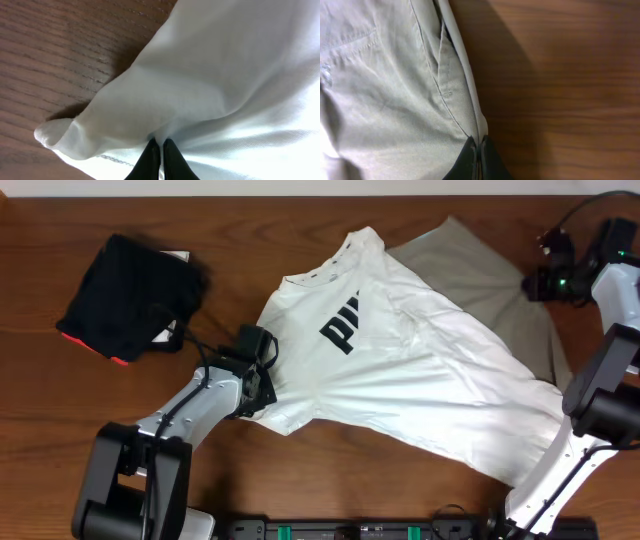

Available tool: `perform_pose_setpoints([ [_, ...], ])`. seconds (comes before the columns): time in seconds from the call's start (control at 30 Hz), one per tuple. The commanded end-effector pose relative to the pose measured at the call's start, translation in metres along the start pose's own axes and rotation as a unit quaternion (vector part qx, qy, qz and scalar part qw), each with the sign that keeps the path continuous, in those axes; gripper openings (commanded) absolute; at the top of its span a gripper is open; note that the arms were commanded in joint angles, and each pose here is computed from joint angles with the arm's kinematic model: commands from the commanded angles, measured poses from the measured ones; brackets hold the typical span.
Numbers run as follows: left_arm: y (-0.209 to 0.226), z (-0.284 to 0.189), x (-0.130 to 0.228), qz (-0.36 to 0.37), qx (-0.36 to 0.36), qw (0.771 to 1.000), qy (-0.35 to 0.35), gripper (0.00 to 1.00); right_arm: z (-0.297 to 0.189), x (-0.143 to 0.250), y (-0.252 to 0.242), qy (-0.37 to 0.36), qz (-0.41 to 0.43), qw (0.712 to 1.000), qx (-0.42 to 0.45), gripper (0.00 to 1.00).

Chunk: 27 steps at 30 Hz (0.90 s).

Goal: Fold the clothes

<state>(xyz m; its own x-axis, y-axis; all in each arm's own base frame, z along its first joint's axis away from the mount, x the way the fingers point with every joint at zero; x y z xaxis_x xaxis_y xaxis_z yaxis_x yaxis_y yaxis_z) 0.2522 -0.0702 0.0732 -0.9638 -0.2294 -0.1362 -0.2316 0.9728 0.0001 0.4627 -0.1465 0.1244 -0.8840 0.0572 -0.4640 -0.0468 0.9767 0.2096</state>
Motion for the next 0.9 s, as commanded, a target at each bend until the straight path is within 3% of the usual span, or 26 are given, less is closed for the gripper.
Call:
perform_pose_setpoints([
  [0.0,0.016,0.017,0.016,0.002,-0.048,0.998,0.032,0.06,-0.008,-0.008,-0.014,0.002,0.004,0.997,0.082,0.01],
  [0.3,0.016,0.017,0.016,0.002,-0.049,0.998,0.032,0.06,-0.021,-0.011,-0.046,0.008,0.021,0.969,0.248,0.01],
  [0.63,0.016,0.017,0.016,0.002,-0.049,0.998,0.032,0.06,-0.067,-0.048,-0.065,-0.040,0.027,0.931,0.362,0.01],
  [0.87,0.016,0.017,0.016,0.002,-0.049,0.998,0.032,0.06,-0.098,-0.071,-0.069,-0.074,0.015,0.915,0.396,0.01],
])
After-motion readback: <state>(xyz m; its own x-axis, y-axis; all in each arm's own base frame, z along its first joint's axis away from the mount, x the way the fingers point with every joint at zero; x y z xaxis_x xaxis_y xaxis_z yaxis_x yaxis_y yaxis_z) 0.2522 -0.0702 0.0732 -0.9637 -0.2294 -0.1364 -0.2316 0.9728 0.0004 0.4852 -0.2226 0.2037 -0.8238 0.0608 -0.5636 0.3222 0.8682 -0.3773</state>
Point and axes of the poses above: each gripper's point midway between its finger pads, its own z axis out along the fingers, its own y axis along the line the jaws close on, x = y × z, the point moved 8 cm from there along -z, back along the fingers, and after that the axes turned 5 degrees about z, right-handed, at the moved point
